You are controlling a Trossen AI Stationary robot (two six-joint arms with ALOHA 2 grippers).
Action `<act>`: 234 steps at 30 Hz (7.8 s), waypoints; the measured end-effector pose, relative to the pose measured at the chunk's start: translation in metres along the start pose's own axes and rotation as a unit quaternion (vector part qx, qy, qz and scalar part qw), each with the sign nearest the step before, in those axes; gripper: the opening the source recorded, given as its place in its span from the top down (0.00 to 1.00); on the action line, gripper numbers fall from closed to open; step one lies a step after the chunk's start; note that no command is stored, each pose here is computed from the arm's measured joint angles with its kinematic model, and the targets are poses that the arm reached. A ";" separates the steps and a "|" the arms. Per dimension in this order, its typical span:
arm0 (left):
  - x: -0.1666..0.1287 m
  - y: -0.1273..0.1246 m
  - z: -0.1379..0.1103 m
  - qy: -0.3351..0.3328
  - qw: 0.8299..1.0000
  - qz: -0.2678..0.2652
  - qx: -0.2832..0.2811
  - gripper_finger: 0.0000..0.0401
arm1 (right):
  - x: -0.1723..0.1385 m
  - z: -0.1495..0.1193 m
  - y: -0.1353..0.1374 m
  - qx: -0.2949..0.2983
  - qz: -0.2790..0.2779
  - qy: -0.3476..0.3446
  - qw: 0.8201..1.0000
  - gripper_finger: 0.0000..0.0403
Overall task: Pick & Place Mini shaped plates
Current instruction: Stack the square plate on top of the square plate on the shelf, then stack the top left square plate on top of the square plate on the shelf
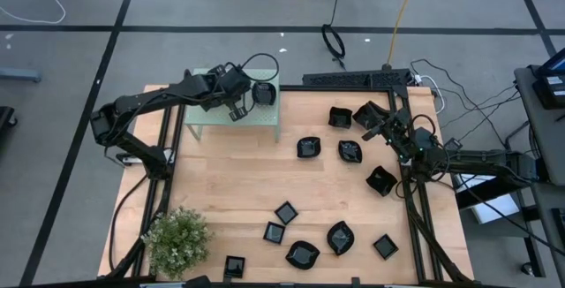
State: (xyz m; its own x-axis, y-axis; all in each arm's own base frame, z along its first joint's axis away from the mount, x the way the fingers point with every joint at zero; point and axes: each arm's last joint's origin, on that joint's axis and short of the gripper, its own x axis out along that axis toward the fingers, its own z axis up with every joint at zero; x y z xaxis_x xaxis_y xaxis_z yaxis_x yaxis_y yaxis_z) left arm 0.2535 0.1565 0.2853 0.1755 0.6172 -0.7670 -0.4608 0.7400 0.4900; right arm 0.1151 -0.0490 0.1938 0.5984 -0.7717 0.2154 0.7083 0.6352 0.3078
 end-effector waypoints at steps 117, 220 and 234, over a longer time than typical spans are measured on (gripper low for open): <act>-0.086 -0.297 -0.012 -0.132 0.929 -0.335 -0.085 0.98 | 0.000 0.000 0.000 0.000 0.000 0.000 1.000 0.87; -0.006 0.096 -0.034 -0.130 0.966 -0.179 -0.138 0.97 | 0.000 0.000 0.000 0.000 0.000 0.000 1.000 0.87; -0.006 0.096 -0.033 -0.130 0.967 -0.172 -0.136 0.78 | 0.000 0.000 0.000 0.000 0.000 0.000 1.000 0.87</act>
State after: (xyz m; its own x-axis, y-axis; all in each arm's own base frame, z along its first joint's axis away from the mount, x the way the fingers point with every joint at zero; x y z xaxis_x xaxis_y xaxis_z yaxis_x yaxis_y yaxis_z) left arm 0.1791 0.2148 0.3235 0.5562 0.4195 -0.7174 -0.5416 0.8377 0.0699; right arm 0.1152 -0.0490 0.1938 0.5985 -0.7717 0.2152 0.7083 0.6352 0.3079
